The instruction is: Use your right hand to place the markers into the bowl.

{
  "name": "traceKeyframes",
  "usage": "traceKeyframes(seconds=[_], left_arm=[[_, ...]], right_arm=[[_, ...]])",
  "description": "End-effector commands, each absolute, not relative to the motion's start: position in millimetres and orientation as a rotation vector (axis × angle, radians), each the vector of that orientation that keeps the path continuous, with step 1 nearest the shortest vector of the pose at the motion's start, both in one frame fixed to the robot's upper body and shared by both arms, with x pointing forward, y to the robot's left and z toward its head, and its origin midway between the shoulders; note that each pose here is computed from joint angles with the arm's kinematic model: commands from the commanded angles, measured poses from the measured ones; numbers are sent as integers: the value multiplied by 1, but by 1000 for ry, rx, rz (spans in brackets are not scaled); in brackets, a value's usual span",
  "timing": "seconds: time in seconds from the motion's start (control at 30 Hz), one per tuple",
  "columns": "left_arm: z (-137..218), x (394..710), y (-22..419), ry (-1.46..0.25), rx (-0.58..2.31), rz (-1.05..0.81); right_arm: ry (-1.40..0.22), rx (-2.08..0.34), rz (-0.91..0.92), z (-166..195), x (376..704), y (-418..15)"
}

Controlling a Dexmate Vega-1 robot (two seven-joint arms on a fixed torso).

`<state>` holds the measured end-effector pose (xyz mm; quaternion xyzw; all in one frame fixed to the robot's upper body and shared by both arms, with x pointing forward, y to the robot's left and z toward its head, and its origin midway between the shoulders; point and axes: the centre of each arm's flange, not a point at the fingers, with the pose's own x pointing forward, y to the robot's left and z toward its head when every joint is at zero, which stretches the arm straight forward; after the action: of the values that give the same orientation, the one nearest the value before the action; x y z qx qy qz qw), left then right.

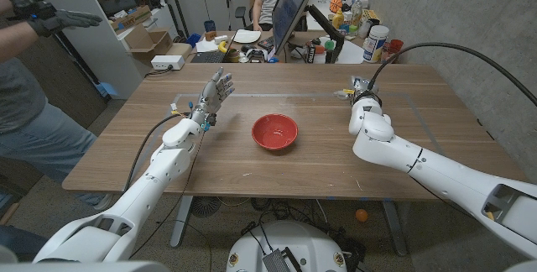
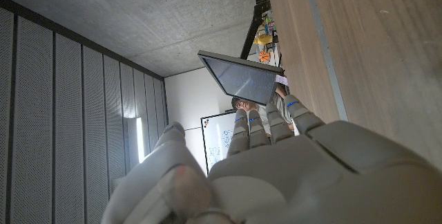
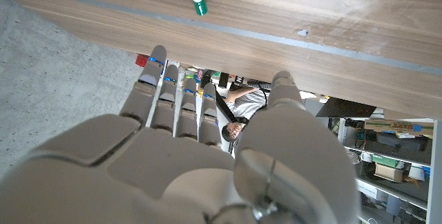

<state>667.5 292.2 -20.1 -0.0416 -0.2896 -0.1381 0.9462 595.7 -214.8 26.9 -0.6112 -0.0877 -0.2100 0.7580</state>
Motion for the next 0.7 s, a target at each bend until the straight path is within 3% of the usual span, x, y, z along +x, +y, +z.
traceKeyframes(seconds=[0.03,0.7], left_arm=[[-20,669,291,-588,-85,-286],[-20,667,290,-585,-65,-280]], right_arm=[[-103,-1364,-486,24,599,-214],[-39,-1373,-463,21,608,-222]])
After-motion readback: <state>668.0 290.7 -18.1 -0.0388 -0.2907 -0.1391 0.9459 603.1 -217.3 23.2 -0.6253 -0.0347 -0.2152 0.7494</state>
